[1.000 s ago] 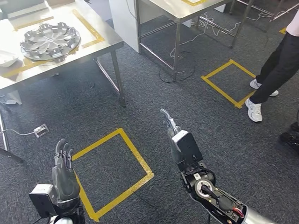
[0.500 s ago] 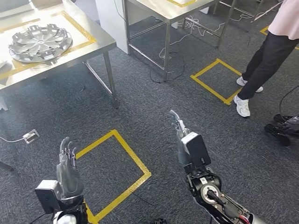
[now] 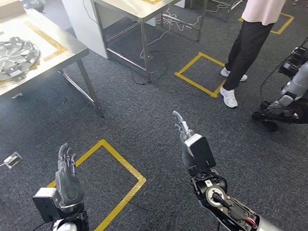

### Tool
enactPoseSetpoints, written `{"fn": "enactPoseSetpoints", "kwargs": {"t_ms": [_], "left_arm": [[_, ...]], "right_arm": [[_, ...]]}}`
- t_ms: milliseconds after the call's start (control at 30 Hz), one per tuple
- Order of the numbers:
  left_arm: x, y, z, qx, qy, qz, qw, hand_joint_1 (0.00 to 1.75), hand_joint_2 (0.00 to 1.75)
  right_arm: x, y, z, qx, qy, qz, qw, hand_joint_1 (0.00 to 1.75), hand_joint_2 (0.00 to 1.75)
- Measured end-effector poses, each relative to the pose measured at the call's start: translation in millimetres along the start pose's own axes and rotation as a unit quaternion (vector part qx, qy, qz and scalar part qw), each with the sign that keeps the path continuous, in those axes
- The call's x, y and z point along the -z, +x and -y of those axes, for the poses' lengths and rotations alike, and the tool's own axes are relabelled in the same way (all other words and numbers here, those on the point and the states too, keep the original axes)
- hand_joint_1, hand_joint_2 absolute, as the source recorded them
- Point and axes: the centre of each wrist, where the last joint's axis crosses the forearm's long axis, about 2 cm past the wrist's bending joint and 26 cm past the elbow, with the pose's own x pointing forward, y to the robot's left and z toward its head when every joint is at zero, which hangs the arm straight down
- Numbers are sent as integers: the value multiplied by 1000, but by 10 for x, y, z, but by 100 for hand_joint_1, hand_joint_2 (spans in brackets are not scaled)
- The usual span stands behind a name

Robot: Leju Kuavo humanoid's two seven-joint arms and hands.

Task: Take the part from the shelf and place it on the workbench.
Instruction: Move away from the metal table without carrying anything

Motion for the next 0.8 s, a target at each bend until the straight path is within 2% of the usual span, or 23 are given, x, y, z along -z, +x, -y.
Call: {"fn": "enactPoseSetpoints", "kwargs": {"t_ms": [800], "left_arm": [[18,-28,-16,8,1,-4,1000,0,0]], "right_arm": [[1,2,8,3,-7,1,1000,0,0]]}}
